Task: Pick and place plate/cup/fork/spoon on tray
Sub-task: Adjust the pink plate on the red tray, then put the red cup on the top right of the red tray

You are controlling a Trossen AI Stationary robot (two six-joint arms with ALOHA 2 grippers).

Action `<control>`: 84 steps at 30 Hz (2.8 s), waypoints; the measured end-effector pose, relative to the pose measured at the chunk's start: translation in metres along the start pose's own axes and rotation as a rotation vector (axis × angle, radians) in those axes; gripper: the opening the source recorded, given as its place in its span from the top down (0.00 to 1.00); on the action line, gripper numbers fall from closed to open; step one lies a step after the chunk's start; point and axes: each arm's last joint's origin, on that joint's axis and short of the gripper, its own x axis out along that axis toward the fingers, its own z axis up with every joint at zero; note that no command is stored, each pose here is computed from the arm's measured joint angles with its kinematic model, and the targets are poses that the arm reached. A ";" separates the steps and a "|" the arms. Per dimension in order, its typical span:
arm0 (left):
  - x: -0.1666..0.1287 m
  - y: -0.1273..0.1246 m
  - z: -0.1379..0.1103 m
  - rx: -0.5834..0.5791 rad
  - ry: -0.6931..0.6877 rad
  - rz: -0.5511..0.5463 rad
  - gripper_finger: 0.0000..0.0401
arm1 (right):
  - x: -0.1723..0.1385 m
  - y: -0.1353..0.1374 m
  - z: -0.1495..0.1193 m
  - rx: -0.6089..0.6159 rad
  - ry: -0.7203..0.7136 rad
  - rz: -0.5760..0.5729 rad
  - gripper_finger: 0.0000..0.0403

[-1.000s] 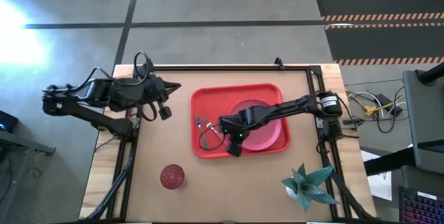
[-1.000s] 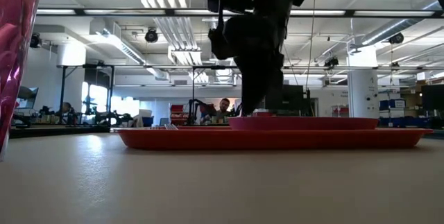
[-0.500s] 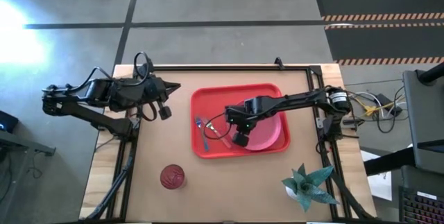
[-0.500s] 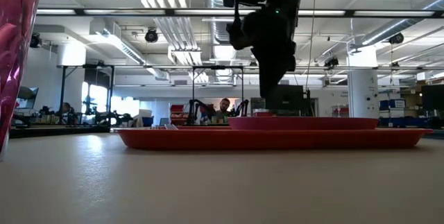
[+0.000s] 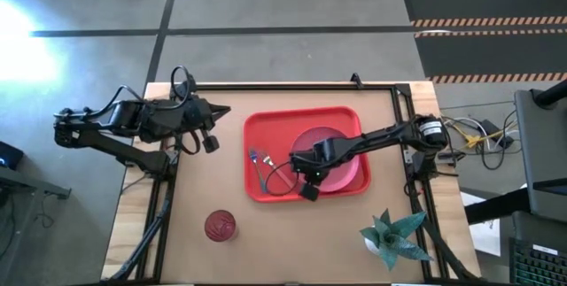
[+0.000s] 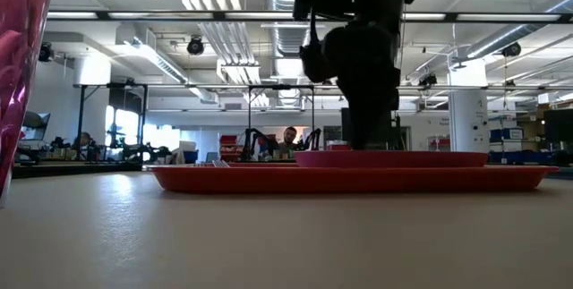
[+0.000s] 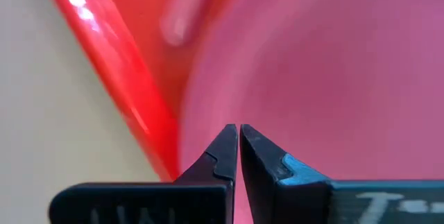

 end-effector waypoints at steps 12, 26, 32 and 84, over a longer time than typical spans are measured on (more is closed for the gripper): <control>-0.003 0.002 0.000 -0.006 -0.009 0.000 1.00 | 0.004 0.008 0.012 0.013 -0.168 0.078 0.98; -0.004 0.003 0.000 -0.007 -0.010 -0.002 1.00 | 0.017 -0.004 0.007 0.061 -0.161 0.061 0.98; -0.004 0.003 0.000 -0.001 -0.011 -0.003 1.00 | 0.023 -0.001 0.011 0.095 -0.264 0.125 0.98; -0.045 0.032 -0.011 0.020 -0.085 0.005 1.00 | -0.105 0.040 0.091 -0.191 -0.679 0.523 0.85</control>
